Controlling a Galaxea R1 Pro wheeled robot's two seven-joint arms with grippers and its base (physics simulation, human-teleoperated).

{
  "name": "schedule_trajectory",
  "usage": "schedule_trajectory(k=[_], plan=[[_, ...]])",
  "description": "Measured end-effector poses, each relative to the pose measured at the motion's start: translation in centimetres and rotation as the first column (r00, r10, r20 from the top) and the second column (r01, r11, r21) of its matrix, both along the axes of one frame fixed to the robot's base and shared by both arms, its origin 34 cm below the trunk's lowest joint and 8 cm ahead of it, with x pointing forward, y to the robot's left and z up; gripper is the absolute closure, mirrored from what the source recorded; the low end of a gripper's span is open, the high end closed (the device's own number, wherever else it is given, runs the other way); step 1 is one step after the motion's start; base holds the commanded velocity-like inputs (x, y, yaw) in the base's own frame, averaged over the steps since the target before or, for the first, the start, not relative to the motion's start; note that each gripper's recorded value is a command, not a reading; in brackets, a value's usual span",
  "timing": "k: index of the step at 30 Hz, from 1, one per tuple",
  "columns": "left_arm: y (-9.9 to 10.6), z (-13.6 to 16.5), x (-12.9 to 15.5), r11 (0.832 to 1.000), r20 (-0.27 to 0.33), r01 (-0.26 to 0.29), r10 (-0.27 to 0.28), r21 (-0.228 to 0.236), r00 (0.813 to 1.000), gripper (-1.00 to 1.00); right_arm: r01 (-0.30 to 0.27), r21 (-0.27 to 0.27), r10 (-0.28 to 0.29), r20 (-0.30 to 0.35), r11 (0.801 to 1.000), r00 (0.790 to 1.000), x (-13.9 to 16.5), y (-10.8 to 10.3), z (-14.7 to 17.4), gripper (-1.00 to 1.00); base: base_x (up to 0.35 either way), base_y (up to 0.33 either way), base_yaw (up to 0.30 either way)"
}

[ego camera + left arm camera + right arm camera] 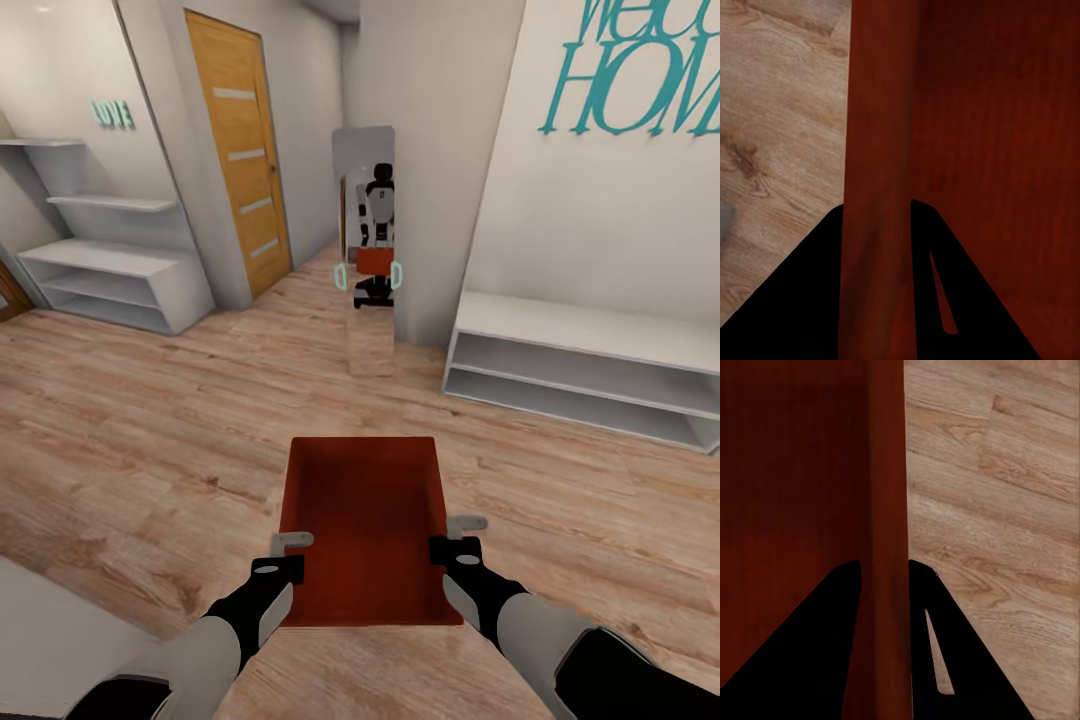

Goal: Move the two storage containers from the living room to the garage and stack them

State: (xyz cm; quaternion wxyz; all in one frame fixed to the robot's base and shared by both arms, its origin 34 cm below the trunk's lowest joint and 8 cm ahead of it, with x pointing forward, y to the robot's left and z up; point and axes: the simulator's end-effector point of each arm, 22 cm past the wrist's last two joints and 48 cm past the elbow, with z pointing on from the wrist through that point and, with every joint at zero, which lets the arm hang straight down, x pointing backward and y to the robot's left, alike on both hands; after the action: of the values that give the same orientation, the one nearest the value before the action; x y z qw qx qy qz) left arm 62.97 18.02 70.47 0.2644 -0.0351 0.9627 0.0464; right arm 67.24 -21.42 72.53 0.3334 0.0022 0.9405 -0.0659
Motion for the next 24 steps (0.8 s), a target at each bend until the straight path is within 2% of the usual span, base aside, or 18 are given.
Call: schedule_trajectory(k=[21, 24], plan=[[-0.01, -0.03, -0.05, 1.000, -0.001, 0.000, 0.000, 0.000, 1.000, 1.00, 0.000, 0.000, 0.000, -0.001, 1.000, 1.000, -0.03, -0.01, -0.02, 1.00, 0.325, 0.000, 0.001], [0.00, -0.04, -0.06, 1.000, -0.001, 0.000, 0.000, 0.000, 1.000, 1.00, 0.000, 0.000, 0.000, -0.001, 1.000, 1.000, -0.04, 0.00, -0.04, 1.00, 0.325, 0.000, 0.157]])
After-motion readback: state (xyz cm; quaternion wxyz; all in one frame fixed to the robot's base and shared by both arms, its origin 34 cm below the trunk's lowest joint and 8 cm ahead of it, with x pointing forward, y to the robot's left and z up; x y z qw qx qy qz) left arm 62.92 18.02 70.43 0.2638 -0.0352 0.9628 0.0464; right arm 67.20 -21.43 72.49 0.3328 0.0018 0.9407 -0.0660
